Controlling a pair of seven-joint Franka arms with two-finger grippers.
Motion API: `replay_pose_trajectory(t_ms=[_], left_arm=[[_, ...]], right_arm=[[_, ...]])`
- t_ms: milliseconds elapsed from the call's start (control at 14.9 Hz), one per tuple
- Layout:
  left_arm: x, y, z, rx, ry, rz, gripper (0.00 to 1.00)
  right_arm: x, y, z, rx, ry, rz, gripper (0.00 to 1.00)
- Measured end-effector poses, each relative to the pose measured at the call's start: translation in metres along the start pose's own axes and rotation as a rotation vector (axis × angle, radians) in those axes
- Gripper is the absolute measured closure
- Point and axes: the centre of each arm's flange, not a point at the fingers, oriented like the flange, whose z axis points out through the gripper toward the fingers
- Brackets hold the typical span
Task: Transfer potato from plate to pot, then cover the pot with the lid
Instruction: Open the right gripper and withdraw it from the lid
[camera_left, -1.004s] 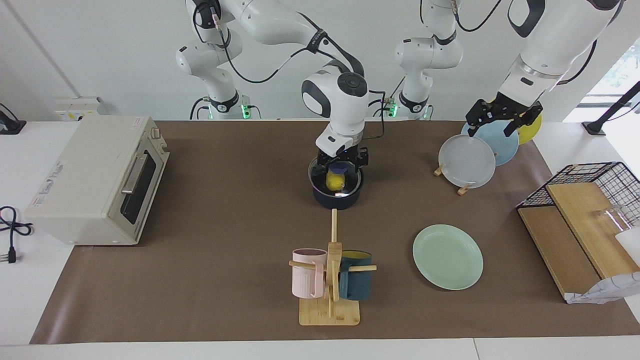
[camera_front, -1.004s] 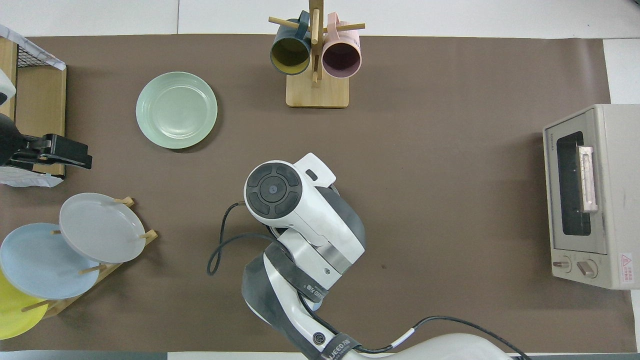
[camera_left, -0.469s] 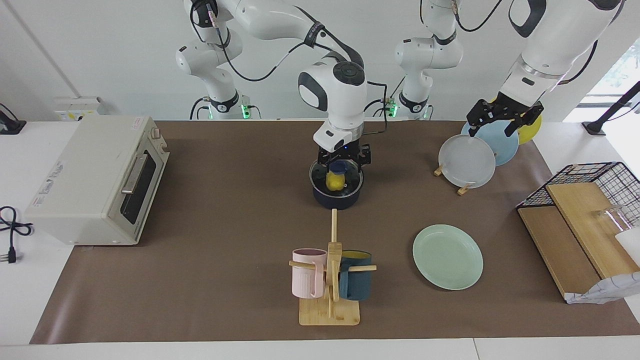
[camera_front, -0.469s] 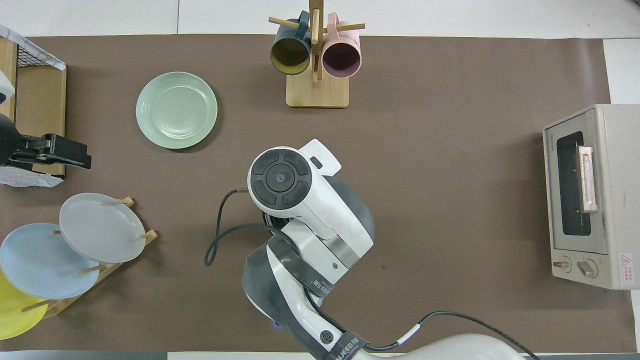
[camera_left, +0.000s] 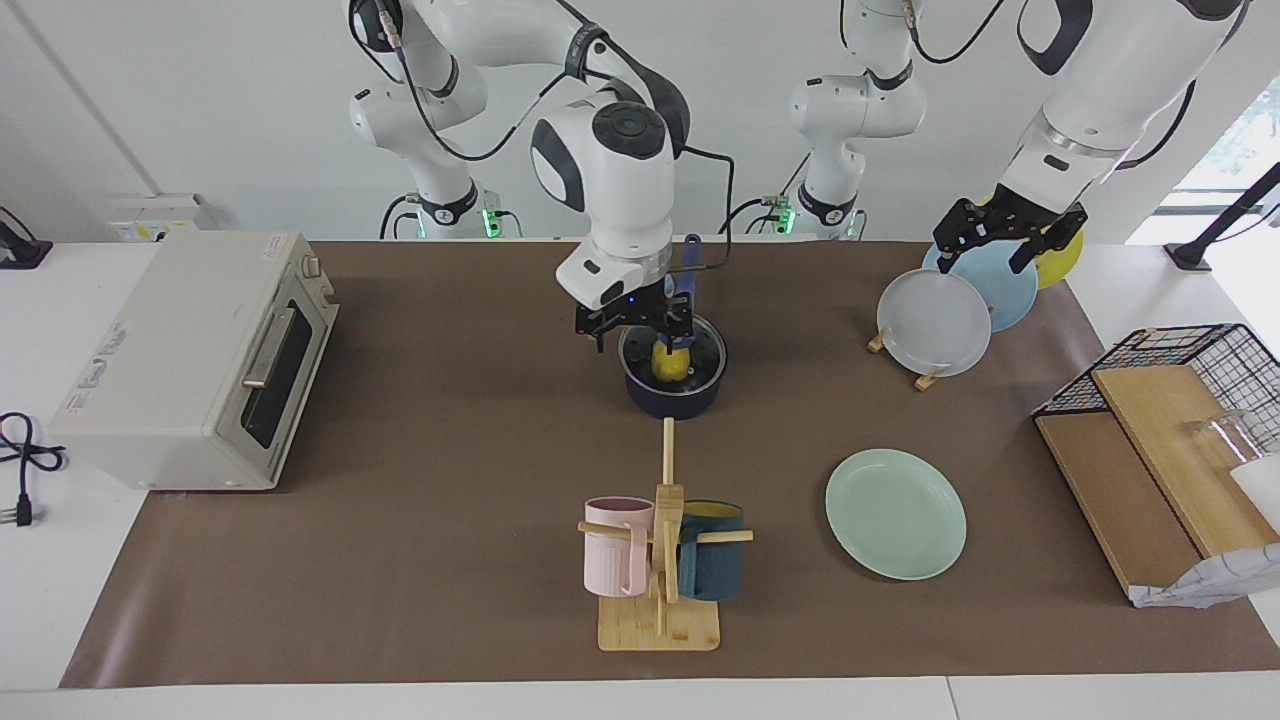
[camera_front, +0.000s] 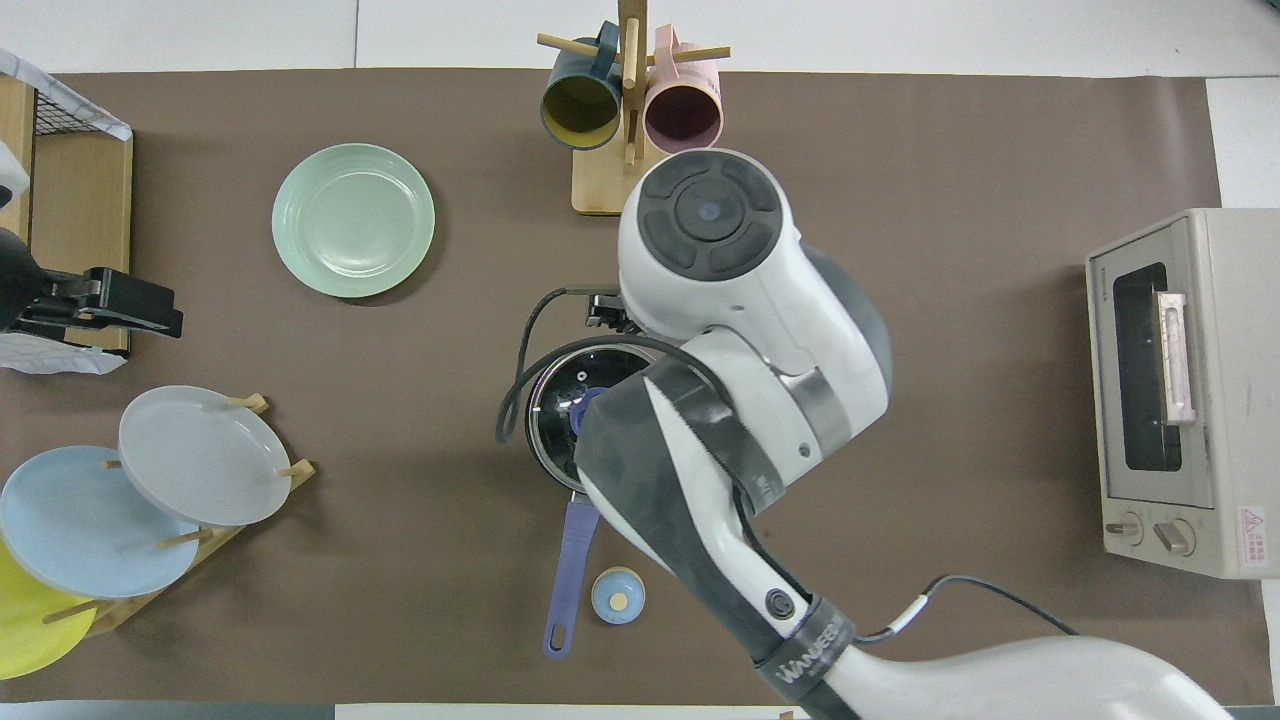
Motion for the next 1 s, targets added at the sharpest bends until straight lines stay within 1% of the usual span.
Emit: replay_pose_trajectory(t_ms=[67,268,402,603,803,1004], left_arm=[[0.000,0.000,0.000,0.000,0.000,0.000,0.00],[0.000,0.000,0.000,0.000,0.000,0.000,0.00],[0.000,0.000,0.000,0.000,0.000,0.000,0.00],[0.000,0.000,0.000,0.000,0.000,0.000,0.00],[0.000,0.000,0.000,0.000,0.000,0.000,0.00],[0.000,0.000,0.000,0.000,0.000,0.000,0.00]], right_arm=[[0.012,0.027,-0.011,-0.006,-0.004,-0.019,0.00],[0.042,0.130,-0.039,-0.030,-0.056,-0.089,0.00],[0.051,0.183,-0.058,-0.031,-0.078,-0.120,0.00],[0.054,0.235,-0.076,-0.028,-0.092,-0.144,0.00],[0.061,0.285,-0.079,-0.023,-0.097,-0.127,0.00],[0.058,0.305,-0.088,-0.022,-0.095,-0.107,0.00]])
